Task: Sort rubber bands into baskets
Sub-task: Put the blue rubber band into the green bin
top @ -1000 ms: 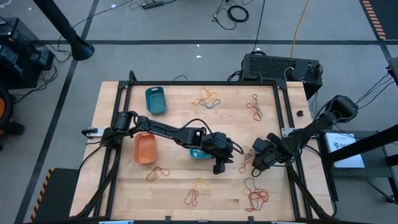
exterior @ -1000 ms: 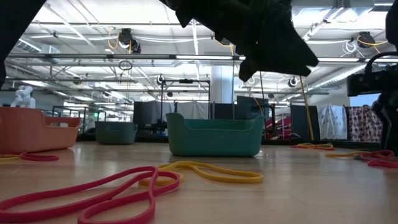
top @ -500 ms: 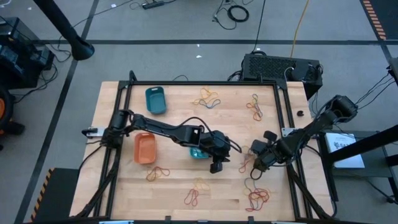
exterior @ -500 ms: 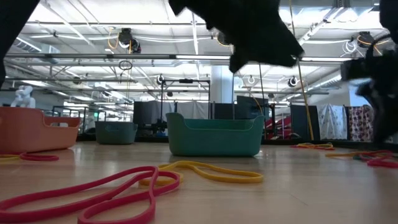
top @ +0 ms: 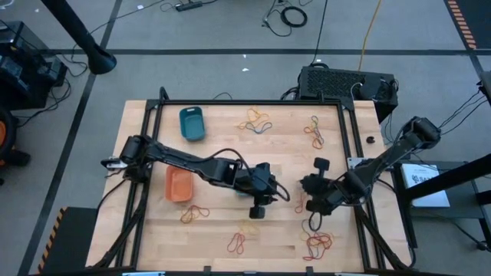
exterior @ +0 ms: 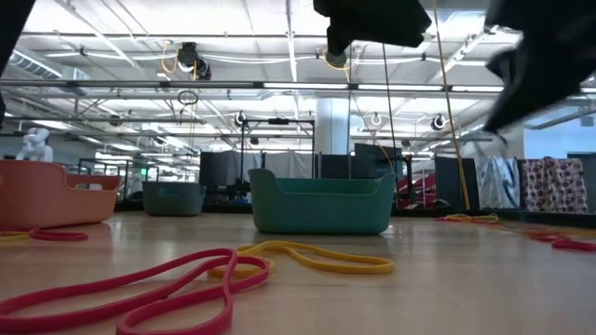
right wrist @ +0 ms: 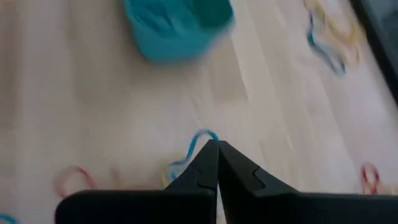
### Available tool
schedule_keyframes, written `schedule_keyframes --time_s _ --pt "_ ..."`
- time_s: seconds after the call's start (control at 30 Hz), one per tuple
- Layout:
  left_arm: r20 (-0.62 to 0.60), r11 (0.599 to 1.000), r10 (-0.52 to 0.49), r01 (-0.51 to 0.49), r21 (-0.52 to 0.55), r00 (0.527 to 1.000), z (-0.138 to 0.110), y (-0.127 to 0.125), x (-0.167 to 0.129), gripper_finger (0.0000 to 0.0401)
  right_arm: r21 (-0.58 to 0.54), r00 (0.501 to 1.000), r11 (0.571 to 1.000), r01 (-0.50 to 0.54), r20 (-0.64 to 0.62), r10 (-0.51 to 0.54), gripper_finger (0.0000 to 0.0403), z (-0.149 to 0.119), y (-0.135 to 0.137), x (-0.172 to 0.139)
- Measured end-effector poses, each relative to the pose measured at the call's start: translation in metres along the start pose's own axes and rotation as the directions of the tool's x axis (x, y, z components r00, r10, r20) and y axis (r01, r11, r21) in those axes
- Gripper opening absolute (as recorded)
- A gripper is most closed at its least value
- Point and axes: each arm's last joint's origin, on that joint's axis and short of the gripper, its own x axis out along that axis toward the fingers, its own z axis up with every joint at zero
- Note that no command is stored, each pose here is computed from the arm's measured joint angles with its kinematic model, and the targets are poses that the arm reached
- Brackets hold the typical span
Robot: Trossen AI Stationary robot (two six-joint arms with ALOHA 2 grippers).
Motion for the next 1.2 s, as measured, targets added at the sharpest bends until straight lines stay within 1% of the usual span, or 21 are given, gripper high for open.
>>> schedule_keyframes --time_s 0.1,0.17,0.27,0.33,0.47,0.5,0.53,0.7,0.93,1.0,1.07,1.2 --pt "0.023 0.996 0.089 -0.089 0.018 0.996 -0.001 0.001 0.001 0.0109 -0.044 0.997 0.998 -0.043 0.055 0.045 0.0000 0.012 0.006 -0.012" --pt "0.045 0.995 0.099 -0.100 0.012 0.994 0.002 0.004 -0.002 0.0109 -0.064 0.993 0.996 -0.064 0.090 0.070 0.0000 0.019 0.009 -0.019" --pt "0.136 0.999 0.044 -0.046 0.014 0.990 0.012 0.008 -0.003 0.0109 -0.090 0.984 0.992 -0.090 0.145 0.102 0.0000 0.027 0.014 -0.027" --pt "0.130 0.999 0.025 -0.028 0.023 0.991 0.011 0.009 0.000 0.0109 -0.108 0.975 0.989 -0.099 0.188 0.118 0.0000 0.030 0.018 -0.030" --pt "0.122 1.000 -0.004 0.003 0.005 0.993 0.002 0.011 0.020 0.0109 -0.130 0.956 0.983 -0.130 0.245 0.159 0.0000 0.035 0.024 -0.035" --pt "0.136 1.000 -0.015 0.014 0.005 0.991 0.002 0.011 0.024 0.0109 -0.132 0.953 0.982 -0.135 0.254 0.165 0.0000 0.035 0.025 -0.035" --pt "0.147 1.000 -0.021 0.021 0.006 0.989 0.001 0.011 0.028 0.0109 -0.134 0.950 0.981 -0.139 0.261 0.170 0.0000 0.036 0.026 -0.036" --pt "0.109 1.000 -0.029 0.029 0.004 0.994 -0.011 0.011 0.047 0.0109 -0.138 0.946 0.980 -0.143 0.271 0.177 0.0000 0.037 0.027 -0.037" --pt "0.126 1.000 -0.016 0.017 -0.006 0.992 -0.010 0.019 0.049 0.0108 -0.091 0.947 0.982 -0.166 0.264 0.185 0.0000 0.036 0.027 -0.037" --pt "0.134 0.999 -0.037 0.037 -0.002 0.990 -0.009 0.018 0.049 0.0100 -0.092 0.947 0.982 -0.167 0.263 0.185 0.0000 0.036 0.027 -0.037" --pt "0.132 0.998 -0.055 0.055 0.001 0.990 -0.009 0.017 0.049 0.0080 -0.097 0.947 0.981 -0.167 0.261 0.187 0.0000 0.036 0.027 -0.036" --pt "0.105 0.998 -0.070 0.070 0.001 0.992 -0.012 0.016 0.050 0.0015 -0.103 0.947 0.981 -0.166 0.261 0.187 0.0000 0.036 0.027 -0.036"
